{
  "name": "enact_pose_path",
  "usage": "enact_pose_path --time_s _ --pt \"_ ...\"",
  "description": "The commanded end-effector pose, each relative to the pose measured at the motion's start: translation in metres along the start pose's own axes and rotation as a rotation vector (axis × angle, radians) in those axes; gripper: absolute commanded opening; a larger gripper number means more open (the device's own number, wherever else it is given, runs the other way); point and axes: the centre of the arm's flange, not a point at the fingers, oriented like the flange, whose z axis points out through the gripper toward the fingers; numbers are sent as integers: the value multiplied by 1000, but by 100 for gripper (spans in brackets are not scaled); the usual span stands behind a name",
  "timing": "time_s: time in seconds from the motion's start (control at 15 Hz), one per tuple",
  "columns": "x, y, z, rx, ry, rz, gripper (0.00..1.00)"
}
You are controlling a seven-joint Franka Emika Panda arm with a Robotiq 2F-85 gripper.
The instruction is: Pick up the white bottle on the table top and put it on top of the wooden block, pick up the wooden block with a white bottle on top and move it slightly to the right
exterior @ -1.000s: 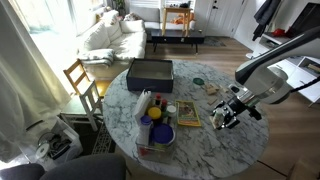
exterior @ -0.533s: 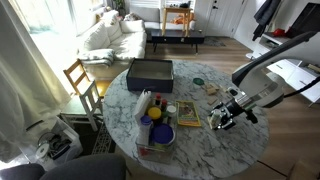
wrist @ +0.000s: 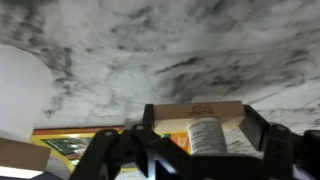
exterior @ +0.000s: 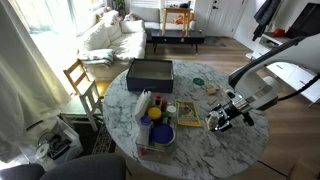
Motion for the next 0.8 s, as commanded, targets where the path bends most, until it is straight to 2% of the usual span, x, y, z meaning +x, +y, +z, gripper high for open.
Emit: enact_pose_path --time_s 0.0,0.73 --pt "-6 1 9 -28 -6 -7 59" --pt "-10 -1 13 -27 -15 -9 59"
